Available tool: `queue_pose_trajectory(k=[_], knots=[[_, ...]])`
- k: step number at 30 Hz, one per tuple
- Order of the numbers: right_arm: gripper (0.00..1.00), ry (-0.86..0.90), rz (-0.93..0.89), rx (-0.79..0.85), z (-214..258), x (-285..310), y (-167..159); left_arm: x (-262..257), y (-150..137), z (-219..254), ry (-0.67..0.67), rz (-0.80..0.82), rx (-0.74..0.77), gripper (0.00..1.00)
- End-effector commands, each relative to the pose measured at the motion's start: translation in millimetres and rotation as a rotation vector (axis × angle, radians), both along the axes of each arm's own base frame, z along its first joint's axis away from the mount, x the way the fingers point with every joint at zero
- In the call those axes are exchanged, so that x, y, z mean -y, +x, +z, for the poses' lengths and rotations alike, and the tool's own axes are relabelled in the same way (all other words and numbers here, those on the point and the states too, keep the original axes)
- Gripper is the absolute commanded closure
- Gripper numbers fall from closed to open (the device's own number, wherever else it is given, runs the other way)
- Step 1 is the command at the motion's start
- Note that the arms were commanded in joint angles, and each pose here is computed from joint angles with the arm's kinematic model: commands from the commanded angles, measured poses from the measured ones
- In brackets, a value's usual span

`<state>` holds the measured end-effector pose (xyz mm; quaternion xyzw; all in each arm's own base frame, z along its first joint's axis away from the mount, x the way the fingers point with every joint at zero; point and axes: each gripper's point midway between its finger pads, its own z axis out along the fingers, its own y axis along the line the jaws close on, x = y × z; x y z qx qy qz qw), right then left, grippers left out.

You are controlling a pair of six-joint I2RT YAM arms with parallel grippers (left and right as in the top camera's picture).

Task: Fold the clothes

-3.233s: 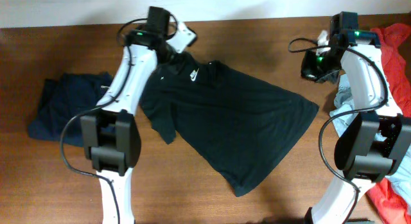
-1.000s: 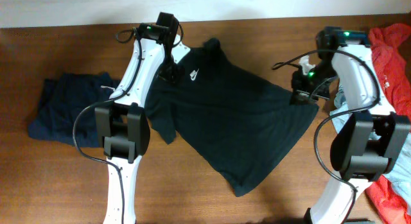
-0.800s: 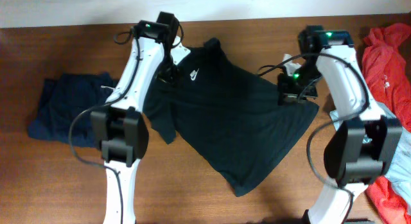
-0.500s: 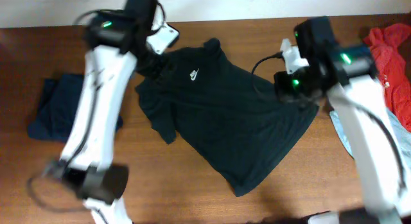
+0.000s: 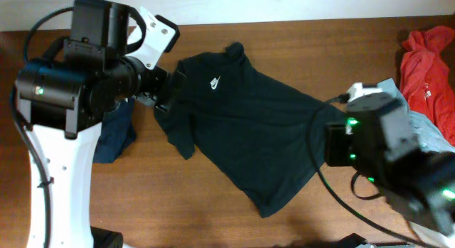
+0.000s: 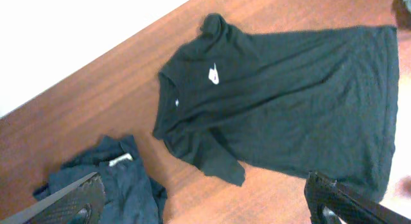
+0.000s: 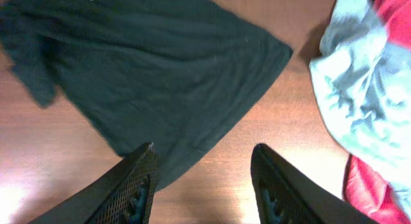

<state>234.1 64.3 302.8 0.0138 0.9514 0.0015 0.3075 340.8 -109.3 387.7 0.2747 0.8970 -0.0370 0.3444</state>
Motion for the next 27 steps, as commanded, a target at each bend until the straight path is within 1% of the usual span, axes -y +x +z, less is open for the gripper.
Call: queue_pose_trajectory(k=[1, 3, 4, 6, 7, 9, 10, 11, 12, 15, 18, 21, 23, 27], knots=[[0.49, -0.021, -0.057, -0.157, -65.2, -7.3, 5.0, 0.3, 11.2, -12.8, 0.007, 0.018, -0.023, 0.01], [0.50, -0.011, -0.046, -0.198, -96.2, -16.2, 12.5, 3.1, 20.9, -32.0, 0.009, 0.031, -0.071, 0.01], [0.58, 0.001, -0.047, -0.214, -111.8, -20.0, 18.2, 4.6, 26.3, -44.6, 0.010, 0.041, -0.102, 0.01], [0.79, 0.037, -0.055, -0.258, -142.0, -26.3, 28.0, 5.1, 34.3, -72.0, 0.035, 0.051, -0.170, 0.01], [0.87, 0.067, -0.058, -0.297, -157.6, -29.8, 31.0, 2.0, 38.2, -85.6, 0.055, 0.077, -0.202, 0.02], [0.94, 0.106, -0.046, -0.398, -183.8, -34.4, 29.4, -6.4, 44.7, -110.8, 0.097, 0.147, -0.260, 0.04], [0.95, 0.112, -0.020, -0.449, -193.9, -36.8, 26.8, -8.5, 45.9, -117.0, 0.108, 0.164, -0.275, 0.04], [0.96, 0.114, 0.024, -0.504, -204.2, -39.9, 23.2, -8.7, 47.2, -123.8, 0.115, 0.170, -0.293, 0.09], [0.96, 0.114, 0.059, -0.550, -212.2, -42.8, 19.2, -8.1, 48.8, -129.1, 0.118, 0.170, -0.305, 0.10], [0.96, 0.107, 0.167, -0.672, -236.2, -53.2, 5.4, -5.9, 57.2, -132.4, 0.114, 0.170, -0.290, 0.11], [0.96, 0.081, 0.182, -0.746, -258.1, -55.9, -5.8, -4.5, 65.7, -129.0, 0.101, 0.172, -0.256, 0.10], [0.96, 0.073, 0.203, -0.813, -278.2, -56.6, -20.0, -5.1, 68.4, -127.8, 0.097, 0.175, -0.246, 0.10], [0.96, 0.069, 0.200, -0.826, -286.5, -54.7, -24.1, -7.9, 69.2, -127.9, 0.097, 0.181, -0.246, 0.10], [0.96, 0.085, 0.204, -0.802, -301.4, -55.5, -24.9, -18.0, 71.6, -128.0, 0.093, 0.206, -0.248, 0.09]])
